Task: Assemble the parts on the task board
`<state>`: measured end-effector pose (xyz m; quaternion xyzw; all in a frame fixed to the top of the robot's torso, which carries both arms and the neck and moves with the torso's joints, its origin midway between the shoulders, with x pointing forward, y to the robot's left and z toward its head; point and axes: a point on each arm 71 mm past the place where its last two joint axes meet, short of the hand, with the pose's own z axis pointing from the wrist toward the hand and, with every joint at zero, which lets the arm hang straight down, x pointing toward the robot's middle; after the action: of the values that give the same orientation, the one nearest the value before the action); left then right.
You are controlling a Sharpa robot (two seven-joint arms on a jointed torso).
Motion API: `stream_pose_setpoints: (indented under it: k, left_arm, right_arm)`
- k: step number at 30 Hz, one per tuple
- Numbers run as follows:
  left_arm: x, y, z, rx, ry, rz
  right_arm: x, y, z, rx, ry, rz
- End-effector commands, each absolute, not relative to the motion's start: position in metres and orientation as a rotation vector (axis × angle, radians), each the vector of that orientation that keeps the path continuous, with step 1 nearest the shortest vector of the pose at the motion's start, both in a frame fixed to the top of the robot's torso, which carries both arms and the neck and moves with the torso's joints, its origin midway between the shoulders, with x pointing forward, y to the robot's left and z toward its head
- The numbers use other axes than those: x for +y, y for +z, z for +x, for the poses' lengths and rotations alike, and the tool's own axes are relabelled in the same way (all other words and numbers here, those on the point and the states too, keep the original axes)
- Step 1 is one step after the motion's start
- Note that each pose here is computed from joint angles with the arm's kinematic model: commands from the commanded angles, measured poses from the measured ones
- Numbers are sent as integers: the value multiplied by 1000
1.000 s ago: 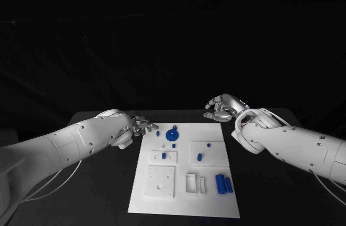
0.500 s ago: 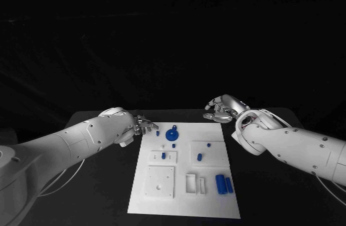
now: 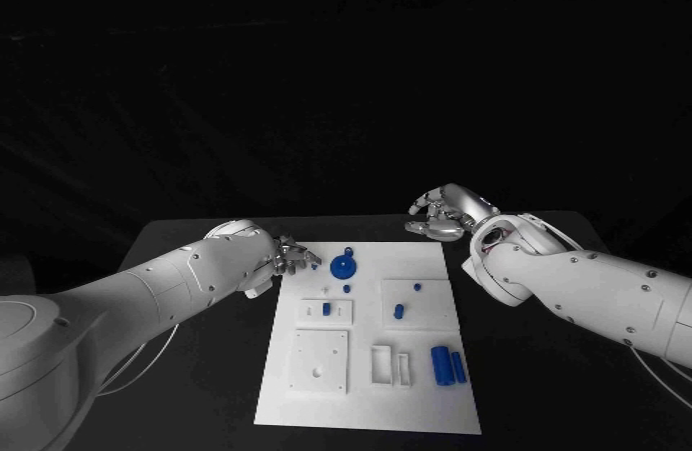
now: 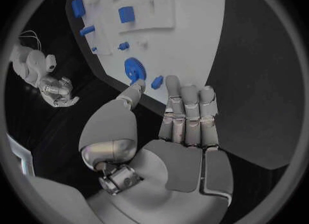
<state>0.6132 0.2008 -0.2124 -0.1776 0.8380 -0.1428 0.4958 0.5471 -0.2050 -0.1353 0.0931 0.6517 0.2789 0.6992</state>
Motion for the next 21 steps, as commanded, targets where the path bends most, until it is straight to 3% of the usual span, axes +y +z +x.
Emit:
stream_pose_setpoints:
  k: [1,21]
  left_arm:
    - [196,-213,613,2047,-380,-424]
    - [196,-214,614,2054,-401,-451]
  right_arm:
    - [-203,-133,546,1446,631,196]
    - [-200,-133,547,1445,634,194]
